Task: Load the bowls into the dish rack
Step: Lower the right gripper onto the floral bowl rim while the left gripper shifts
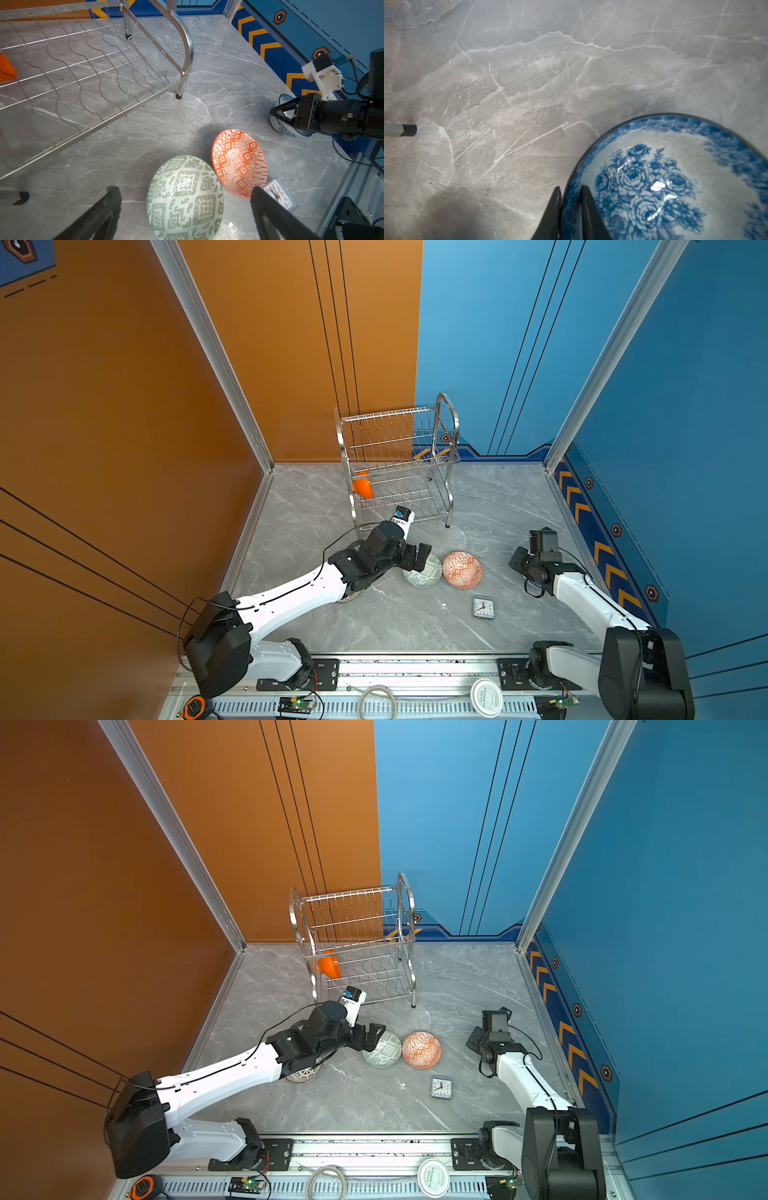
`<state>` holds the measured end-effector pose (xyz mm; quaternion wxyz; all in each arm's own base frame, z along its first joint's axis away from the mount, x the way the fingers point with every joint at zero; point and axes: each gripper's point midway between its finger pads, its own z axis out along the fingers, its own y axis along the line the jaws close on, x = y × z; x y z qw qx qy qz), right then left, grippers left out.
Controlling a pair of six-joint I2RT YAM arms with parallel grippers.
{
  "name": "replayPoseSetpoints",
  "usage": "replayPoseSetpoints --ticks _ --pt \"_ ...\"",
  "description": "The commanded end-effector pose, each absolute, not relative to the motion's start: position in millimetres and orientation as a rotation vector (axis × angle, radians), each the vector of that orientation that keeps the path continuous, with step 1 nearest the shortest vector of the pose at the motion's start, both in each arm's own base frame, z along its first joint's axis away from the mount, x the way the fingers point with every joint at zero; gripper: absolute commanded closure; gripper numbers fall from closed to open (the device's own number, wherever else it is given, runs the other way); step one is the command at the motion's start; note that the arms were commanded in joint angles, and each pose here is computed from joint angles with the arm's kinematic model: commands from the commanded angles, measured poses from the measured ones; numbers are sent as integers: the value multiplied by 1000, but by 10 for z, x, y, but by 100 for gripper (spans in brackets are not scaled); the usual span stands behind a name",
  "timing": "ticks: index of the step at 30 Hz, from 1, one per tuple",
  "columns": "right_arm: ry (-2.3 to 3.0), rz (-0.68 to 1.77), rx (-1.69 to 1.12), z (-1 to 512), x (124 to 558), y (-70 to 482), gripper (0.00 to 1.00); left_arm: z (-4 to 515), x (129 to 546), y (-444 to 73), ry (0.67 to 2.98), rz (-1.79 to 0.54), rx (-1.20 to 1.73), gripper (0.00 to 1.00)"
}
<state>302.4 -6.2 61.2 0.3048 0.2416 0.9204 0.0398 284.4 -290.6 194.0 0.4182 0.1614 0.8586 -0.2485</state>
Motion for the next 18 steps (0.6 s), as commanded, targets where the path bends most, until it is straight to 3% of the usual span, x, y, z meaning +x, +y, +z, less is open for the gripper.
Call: replayPoseSetpoints --ticks 1,10,18 --pt "2477 142 518 677 3162 190 100 1967 2862 -2747 2151 -590 366 2" --pt "2600 16 124 670 3554 796 100 2022 2891 -2375 2134 -579 238 2" --pt "2636 -90 -57 560 3720 1063 100 1958 2865 -2101 2136 -587 121 2"
